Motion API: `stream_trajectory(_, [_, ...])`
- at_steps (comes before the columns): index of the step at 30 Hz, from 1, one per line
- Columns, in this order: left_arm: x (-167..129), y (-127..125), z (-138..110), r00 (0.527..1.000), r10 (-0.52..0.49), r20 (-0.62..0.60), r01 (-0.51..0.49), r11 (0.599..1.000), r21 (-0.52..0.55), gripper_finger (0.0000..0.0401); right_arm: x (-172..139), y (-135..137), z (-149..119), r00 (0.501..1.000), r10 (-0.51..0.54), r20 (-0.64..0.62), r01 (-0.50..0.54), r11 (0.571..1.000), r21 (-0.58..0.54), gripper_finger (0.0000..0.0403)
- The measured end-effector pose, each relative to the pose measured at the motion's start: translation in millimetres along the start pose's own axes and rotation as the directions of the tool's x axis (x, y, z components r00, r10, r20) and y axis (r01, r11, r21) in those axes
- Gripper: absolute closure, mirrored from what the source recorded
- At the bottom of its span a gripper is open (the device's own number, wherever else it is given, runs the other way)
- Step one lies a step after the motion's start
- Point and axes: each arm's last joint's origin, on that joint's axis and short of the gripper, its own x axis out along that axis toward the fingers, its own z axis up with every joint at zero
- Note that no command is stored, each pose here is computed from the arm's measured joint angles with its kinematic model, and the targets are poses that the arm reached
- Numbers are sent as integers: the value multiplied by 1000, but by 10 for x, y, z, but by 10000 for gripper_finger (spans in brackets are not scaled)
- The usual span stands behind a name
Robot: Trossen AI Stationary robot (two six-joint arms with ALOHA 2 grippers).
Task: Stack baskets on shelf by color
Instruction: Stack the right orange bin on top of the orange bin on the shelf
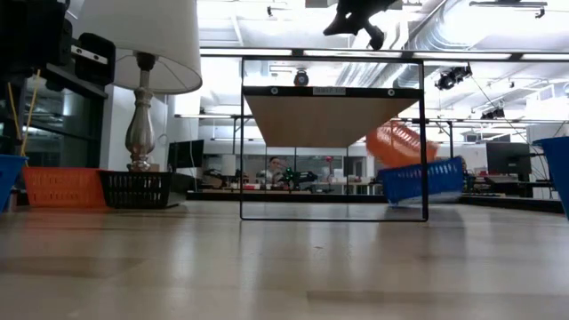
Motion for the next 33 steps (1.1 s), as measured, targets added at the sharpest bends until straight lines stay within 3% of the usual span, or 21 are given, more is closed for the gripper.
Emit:
stream_trajectory(5, [0,0,1,1000,0,0,0,1000,0,400,-162,39,90,999,33,9,-33,998,-49,403])
stream_trajectory(12, [0,0,0,1000,0,0,0,1000,0,400,-459,92,104,996,53,-71,-64,986,-155,403])
stream_trajectory(15, [0,0,0,1000,0,0,0,1000,0,400,-608,48,59,987,7,-161,-42,976,-215,403])
stream_trajectory(18, [0,0,-1,1000,0,0,0,1000,0,400,-769,-74,9,964,-136,-229,76,964,-254,402])
stream_trajectory(21, [0,0,0,1000,0,0,0,1000,0,400,-879,-248,-77,897,-351,-270,259,910,-322,393])
stream_trajectory(25, [0,0,0,1000,0,0,0,1000,0,400,-967,-505,-190,748,-608,-265,487,775,-403,349])
stream_trajectory(33, [0,0,-1,1000,0,0,0,1000,0,400,-829,-1167,-661,517,-806,-290,705,592,-390,218])
